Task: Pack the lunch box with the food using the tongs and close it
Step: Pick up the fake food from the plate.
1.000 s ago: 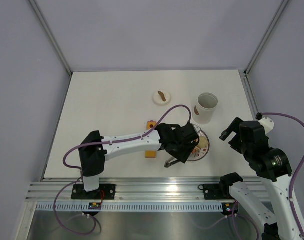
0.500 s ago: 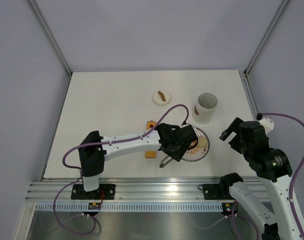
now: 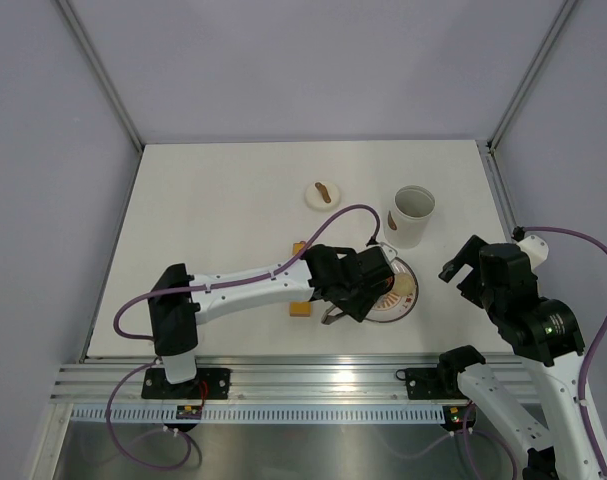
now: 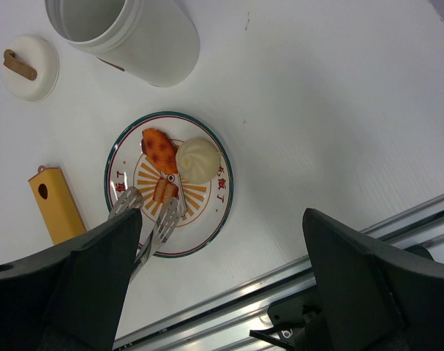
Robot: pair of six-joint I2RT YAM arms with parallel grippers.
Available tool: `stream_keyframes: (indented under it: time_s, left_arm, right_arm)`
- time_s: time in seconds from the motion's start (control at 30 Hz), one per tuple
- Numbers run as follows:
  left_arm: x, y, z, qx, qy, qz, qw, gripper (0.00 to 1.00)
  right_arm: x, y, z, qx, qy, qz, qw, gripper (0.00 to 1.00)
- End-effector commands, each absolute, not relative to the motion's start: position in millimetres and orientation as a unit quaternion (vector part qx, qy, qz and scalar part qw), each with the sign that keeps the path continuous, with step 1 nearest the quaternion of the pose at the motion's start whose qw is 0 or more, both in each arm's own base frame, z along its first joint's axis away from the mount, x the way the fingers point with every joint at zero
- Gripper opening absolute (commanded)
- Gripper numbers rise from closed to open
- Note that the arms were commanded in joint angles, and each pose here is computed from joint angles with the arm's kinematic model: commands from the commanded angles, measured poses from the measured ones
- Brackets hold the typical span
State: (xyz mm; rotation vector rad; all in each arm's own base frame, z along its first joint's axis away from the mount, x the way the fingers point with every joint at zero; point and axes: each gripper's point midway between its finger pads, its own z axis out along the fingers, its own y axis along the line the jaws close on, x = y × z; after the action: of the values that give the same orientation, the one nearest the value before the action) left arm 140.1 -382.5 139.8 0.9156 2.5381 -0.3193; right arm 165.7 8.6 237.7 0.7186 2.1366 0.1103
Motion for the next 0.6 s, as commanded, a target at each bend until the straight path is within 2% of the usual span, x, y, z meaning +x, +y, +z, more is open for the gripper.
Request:
stream_keyframes:
  time_s: [0.0, 0.57]
  left_arm:
    - [148, -396, 162, 0.347, 0.893, -0.137, 0.25, 0.59]
    - [161, -393, 128, 0.37, 0.895, -0.082, 0.236, 0.55]
  right_arm:
    - [165, 5, 248, 0.292, 0.847, 0.046, 0.443, 1.0]
    - [164, 4, 248, 0.293, 0.847, 0.043, 0.442, 0.99]
